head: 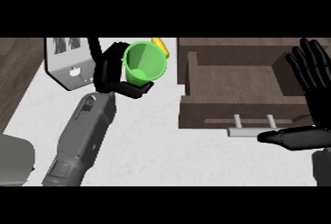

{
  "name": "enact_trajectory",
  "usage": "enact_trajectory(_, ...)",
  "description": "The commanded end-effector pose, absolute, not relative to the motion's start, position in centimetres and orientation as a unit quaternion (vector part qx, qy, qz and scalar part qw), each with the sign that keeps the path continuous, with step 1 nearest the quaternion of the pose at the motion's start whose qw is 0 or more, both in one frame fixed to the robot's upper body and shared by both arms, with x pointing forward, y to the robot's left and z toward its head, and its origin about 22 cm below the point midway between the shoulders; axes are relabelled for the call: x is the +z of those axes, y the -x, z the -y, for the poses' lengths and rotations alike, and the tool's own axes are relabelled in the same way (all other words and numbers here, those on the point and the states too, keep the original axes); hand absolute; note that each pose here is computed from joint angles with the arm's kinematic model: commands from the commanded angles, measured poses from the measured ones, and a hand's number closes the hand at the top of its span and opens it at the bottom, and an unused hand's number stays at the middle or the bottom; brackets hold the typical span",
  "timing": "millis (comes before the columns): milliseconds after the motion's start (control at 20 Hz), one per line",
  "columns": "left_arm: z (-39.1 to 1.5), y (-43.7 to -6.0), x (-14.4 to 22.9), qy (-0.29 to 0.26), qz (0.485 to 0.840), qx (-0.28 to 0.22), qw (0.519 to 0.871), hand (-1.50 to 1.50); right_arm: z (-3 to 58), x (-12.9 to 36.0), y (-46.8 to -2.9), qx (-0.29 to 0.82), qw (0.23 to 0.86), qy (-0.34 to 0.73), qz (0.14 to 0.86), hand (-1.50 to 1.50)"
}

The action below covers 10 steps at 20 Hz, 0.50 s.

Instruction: Pick up the cup, place it into the drawer and close the drawer

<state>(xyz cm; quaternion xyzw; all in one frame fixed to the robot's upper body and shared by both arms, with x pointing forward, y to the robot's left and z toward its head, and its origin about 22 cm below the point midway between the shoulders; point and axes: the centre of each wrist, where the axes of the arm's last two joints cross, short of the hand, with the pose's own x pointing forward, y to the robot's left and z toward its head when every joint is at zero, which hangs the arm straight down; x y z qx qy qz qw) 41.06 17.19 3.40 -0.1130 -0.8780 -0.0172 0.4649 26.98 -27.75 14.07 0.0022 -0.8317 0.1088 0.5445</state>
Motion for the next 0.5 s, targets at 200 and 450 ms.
enact_trajectory(200,-9.8,-42.4,13.0,0.116,0.877,-0.053,0.463,1.5,27.3,14.6,-28.6,0.106,0.544,-0.006,0.832,-1.5)
enact_trajectory(450,-6.2,-43.5,18.6,0.079,0.869,-0.057,0.484,1.5,27.5,14.5,-27.7,0.109,0.527,-0.002,0.843,-1.5)
